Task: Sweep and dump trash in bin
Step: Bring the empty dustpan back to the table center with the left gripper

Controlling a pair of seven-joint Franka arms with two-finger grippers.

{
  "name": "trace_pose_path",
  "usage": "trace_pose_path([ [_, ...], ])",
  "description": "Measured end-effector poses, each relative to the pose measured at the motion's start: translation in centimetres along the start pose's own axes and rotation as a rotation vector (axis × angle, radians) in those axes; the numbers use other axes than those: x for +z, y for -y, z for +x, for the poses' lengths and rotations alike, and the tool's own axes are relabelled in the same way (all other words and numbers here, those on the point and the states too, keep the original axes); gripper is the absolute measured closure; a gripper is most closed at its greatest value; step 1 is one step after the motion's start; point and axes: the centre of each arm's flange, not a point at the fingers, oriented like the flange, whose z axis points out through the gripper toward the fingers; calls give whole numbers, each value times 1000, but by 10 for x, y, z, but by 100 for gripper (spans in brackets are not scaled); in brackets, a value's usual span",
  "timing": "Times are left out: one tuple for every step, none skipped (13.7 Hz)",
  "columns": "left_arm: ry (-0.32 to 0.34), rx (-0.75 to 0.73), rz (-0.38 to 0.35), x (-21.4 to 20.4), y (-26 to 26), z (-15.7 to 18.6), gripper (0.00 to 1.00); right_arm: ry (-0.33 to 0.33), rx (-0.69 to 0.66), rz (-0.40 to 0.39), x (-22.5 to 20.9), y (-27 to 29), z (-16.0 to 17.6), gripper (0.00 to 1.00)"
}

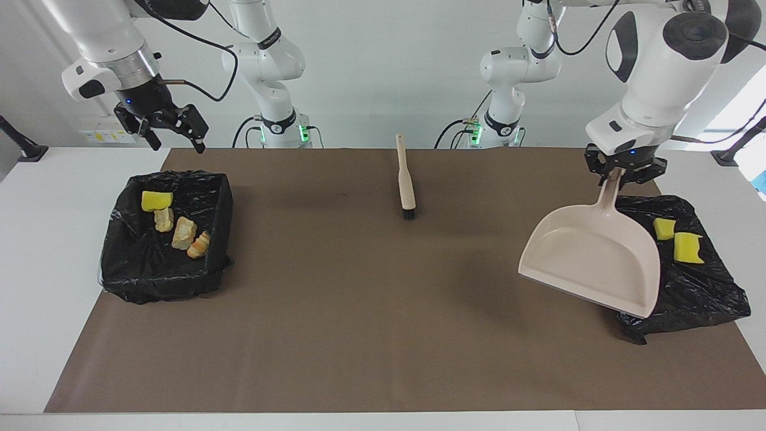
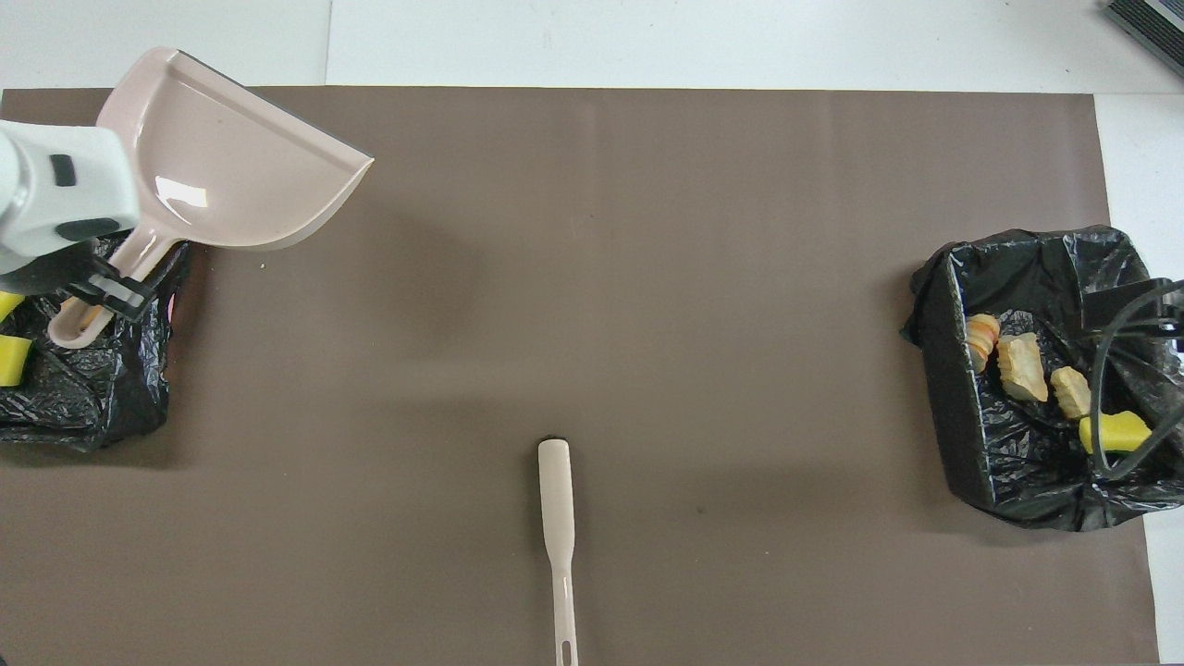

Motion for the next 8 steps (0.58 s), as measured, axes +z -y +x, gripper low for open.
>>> trace_pose_path([
  [-4,-50,-10,-1,-27,8,69,0,-8,0,0,4,0,0],
  [-15,-88,-22,-2,-54,16,69,1,-13,0,0,7,-1,0],
  [-33,-119,-41,-2,-78,24,69,1,-14,0,0,7,-1,0],
  [-48,-146,-66,-2,-98,29,69,1,-16,-1,0,7,-1,0],
  [-62,-177,-91,0,-116,35,69,1,-17,-2,0,7,-1,0],
  [-88,-212,-108,5,-131,42,69,-2,-17,-3,0,6,0,0],
  [-121,-239,-124,12,-145,50,69,-5,-19,-4,0,6,0,0],
  [-143,-250,-148,20,-160,56,69,-5,-20,-5,0,6,0,0],
])
